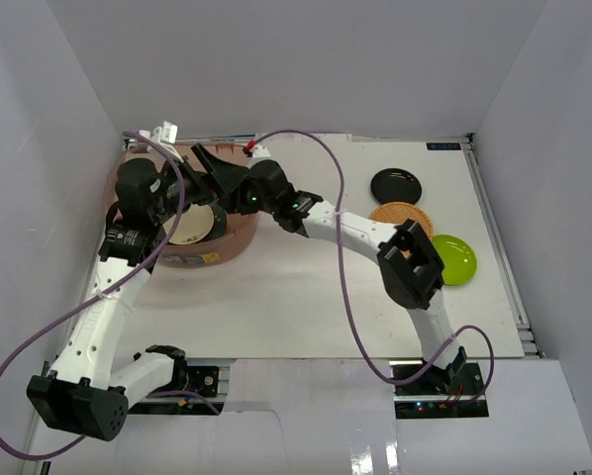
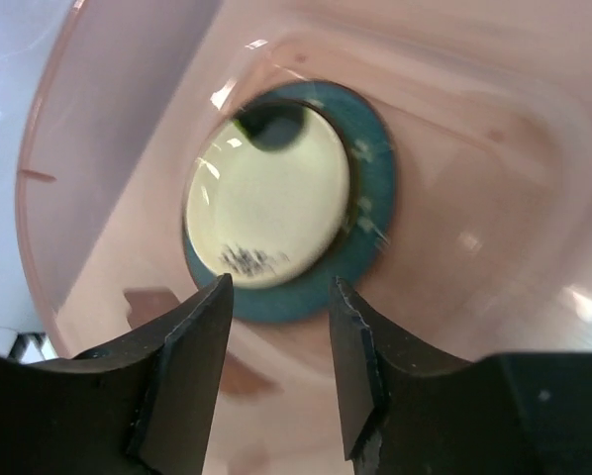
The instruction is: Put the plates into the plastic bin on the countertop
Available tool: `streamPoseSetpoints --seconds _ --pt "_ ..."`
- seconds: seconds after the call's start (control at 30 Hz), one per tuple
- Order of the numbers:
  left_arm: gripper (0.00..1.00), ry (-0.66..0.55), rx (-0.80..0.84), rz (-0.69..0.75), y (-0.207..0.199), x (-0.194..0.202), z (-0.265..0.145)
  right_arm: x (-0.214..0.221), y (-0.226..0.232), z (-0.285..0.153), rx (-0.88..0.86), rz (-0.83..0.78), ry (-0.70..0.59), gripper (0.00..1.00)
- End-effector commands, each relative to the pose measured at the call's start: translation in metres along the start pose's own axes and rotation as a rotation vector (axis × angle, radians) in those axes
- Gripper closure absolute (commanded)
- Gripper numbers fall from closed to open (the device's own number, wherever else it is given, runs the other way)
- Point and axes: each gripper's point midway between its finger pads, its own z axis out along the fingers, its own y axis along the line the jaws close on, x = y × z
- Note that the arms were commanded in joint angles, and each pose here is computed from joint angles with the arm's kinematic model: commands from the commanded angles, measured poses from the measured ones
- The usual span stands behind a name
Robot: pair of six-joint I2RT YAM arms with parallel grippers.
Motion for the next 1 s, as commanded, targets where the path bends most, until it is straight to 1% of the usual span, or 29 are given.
streamPoseSetpoints --seconds 0.0,0.03,0.07,0.1,0.13,0.17,0.2,0.23,0.27,0.3,0.33,0.4,0.43,0.47,0.5,0.53,0.57,0.6,0.63,0.67,0.7,0.73,0.77,0.83,0.87,0.9,0.97 --pt "0.02 0.082 0.047 -0.022 -0.021 0.029 0.011 -0.099 0.004 -0.088 0.017 -0.053 -0.227 0.51" --pt "0.02 0.104 0.056 -0.024 -0.028 0.038 0.016 -0.112 -0.022 -0.104 0.06 -0.045 -0.266 0.55" --pt "0.02 0.14 0.075 -0.016 -0.042 0.056 0.022 -0.115 -0.039 -0.122 0.086 -0.035 -0.283 0.59" --pt "0.02 0.177 0.069 -0.018 -0.044 0.072 0.033 -0.1 -0.066 -0.154 0.127 -0.009 -0.276 0.66" --pt "0.02 0.234 0.107 -0.004 -0.064 0.098 0.037 -0.112 -0.111 -0.178 0.207 0.029 -0.324 0.71" --pt "0.02 0.265 0.065 0.004 -0.059 0.119 0.053 -0.092 -0.139 -0.211 0.262 0.078 -0.323 0.75" --pt "0.02 0.293 0.06 0.013 -0.063 0.134 0.061 -0.088 -0.165 -0.232 0.315 0.106 -0.343 0.85" --pt "0.02 0.337 0.087 0.028 -0.08 0.156 0.066 -0.091 -0.208 -0.262 0.406 0.144 -0.388 0.88" --pt "0.02 0.364 0.079 0.037 -0.081 0.172 0.074 -0.083 -0.228 -0.281 0.45 0.173 -0.404 0.9" --pt "0.02 0.374 0.067 0.045 -0.081 0.183 0.084 -0.087 -0.235 -0.31 0.468 0.191 -0.464 0.91" --pt "0.02 0.438 0.035 0.055 -0.073 0.215 0.099 -0.06 -0.274 -0.332 0.55 0.263 -0.459 0.91" --pt "0.02 0.43 0.006 0.065 -0.072 0.23 0.12 -0.051 -0.285 -0.362 0.573 0.299 -0.512 0.89" --pt "0.02 0.47 -0.035 0.071 -0.058 0.255 0.134 -0.031 -0.31 -0.38 0.646 0.363 -0.528 0.88" --pt "0.03 0.457 -0.037 0.045 -0.061 0.258 0.146 -0.029 -0.311 -0.39 0.635 0.382 -0.552 0.83" --pt "0.06 0.466 -0.043 0.032 -0.058 0.268 0.153 -0.021 -0.314 -0.394 0.629 0.405 -0.551 0.81" --pt "0.1 0.498 -0.076 0.025 -0.043 0.29 0.164 -0.009 -0.327 -0.403 0.66 0.452 -0.56 0.78" --pt "0.11 0.481 -0.073 0.012 -0.045 0.29 0.175 -0.006 -0.327 -0.407 0.652 0.466 -0.566 0.75" --pt "0.12 0.481 -0.09 -0.01 -0.041 0.296 0.183 -0.002 -0.326 -0.407 0.635 0.476 -0.558 0.7" --pt "0.13 0.505 -0.123 -0.01 -0.025 0.316 0.192 0.003 -0.33 -0.411 0.643 0.491 -0.561 0.68" --pt "0.15 0.506 -0.128 -0.019 -0.023 0.321 0.199 0.004 -0.329 -0.411 0.637 0.491 -0.559 0.66" --pt "0.16 0.479 -0.141 -0.039 -0.022 0.321 0.209 0.006 -0.328 -0.41 0.63 0.494 -0.556 0.63" --pt "0.16 0.468 -0.16 -0.043 -0.015 0.325 0.216 0.007 -0.327 -0.408 0.621 0.496 -0.546 0.62" --pt "0.17 0.48 -0.175 -0.051 -0.004 0.341 0.224 0.008 -0.327 -0.406 0.611 0.502 -0.537 0.62" --pt "0.18 0.472 -0.151 -0.084 -0.008 0.346 0.239 0.01 -0.326 -0.404 0.598 0.512 -0.526 0.62" --pt "0.19 0.491 -0.171 -0.089 0.004 0.362 0.244 0.01 -0.325 -0.404 0.596 0.511 -0.524 0.62" --pt "0.2 0.477 -0.157 -0.098 -0.001 0.359 0.254 0.011 -0.326 -0.405 0.599 0.51 -0.525 0.62" --pt "0.22 0.484 -0.171 -0.115 0.004 0.368 0.262 0.013 -0.326 -0.404 0.598 0.513 -0.523 0.62"
